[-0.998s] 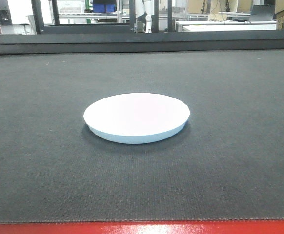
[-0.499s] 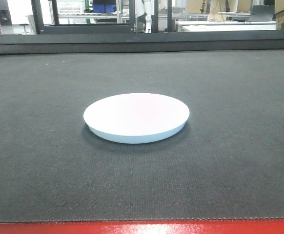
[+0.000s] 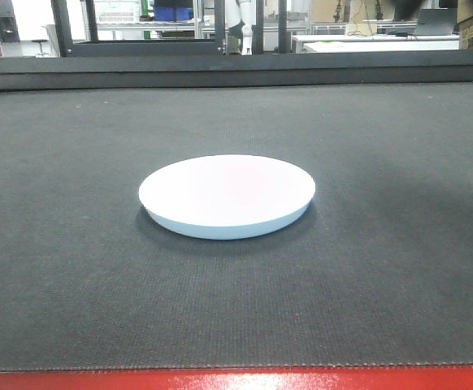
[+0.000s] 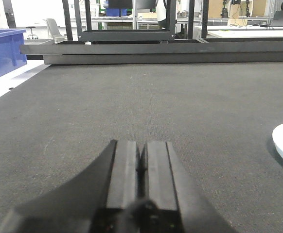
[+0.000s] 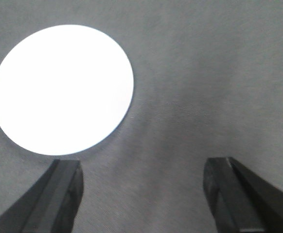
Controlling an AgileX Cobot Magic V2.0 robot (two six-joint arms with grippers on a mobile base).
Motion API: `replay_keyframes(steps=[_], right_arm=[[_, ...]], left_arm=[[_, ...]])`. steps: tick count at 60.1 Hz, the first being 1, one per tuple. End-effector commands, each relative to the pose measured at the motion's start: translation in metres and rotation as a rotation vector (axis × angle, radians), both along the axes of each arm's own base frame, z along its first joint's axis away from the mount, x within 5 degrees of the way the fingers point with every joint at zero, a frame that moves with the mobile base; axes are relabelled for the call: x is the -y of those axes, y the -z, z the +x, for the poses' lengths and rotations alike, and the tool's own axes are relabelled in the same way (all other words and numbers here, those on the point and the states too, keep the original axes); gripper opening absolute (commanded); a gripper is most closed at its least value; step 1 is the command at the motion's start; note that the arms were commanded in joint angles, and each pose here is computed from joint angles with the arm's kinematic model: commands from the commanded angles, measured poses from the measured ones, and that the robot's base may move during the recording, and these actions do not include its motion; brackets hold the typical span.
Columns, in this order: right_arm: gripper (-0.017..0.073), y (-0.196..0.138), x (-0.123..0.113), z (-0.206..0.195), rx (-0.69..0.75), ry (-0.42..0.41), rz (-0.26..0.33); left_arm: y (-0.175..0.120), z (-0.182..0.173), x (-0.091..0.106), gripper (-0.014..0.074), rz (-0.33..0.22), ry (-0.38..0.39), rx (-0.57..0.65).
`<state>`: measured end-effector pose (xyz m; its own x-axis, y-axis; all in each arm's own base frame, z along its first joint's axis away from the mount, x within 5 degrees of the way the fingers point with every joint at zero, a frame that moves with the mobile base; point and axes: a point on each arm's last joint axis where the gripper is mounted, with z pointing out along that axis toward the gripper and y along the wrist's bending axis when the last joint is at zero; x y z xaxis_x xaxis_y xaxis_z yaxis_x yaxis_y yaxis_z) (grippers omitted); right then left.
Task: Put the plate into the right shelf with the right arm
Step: 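Lower the open right gripper onto the rim of the white plate, then close the right gripper on the plate rim and lift it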
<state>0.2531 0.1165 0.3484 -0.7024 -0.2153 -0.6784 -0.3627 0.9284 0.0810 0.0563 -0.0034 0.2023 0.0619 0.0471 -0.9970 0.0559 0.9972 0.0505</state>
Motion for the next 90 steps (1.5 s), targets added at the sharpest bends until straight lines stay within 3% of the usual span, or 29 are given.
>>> replay_keyframes(steps=[1,15,26,35,42,51,66,78,90], right_arm=[[0.0601,-0.008,-0.023,0.02,0.021,0.009,0.019],[0.0601,0.026,-0.072,0.061,-0.07,0.061,0.01],[0.0601,0.056,-0.088,0.088,-0.105,0.114,-0.039],[0.0558,0.076,-0.09,0.103,-0.113,0.148,-0.091],[0.0463,0.09,-0.091,0.111,-0.116,0.15,-0.114],[0.037,0.103,-0.093,0.118,-0.116,0.146,-0.111],[0.0321,0.104,-0.09,0.125,-0.082,0.149,-0.08],[0.0174,0.105,-0.083,0.129,-0.084,0.167,-0.082],[0.0173,0.116,-0.083,0.13,-0.125,0.175,-0.106]], left_arm=[[-0.006,-0.001,-0.002,-0.0047,-0.011,-0.015,0.088],[-0.006,-0.001,-0.002,-0.0047,-0.011,-0.015,0.088],[-0.006,-0.001,-0.002,-0.0047,-0.011,-0.015,0.088],[-0.006,-0.001,-0.002,-0.0047,-0.011,-0.015,0.088],[-0.006,-0.001,-0.002,-0.0047,-0.011,-0.015,0.088],[-0.006,-0.001,-0.002,-0.0047,-0.011,-0.015,0.088],[-0.006,-0.001,-0.002,-0.0047,-0.011,-0.015,0.088],[-0.006,-0.001,-0.002,-0.0047,-0.011,-0.015,0.088],[-0.006,-0.001,-0.002,-0.0047,-0.011,-0.015,0.088]])
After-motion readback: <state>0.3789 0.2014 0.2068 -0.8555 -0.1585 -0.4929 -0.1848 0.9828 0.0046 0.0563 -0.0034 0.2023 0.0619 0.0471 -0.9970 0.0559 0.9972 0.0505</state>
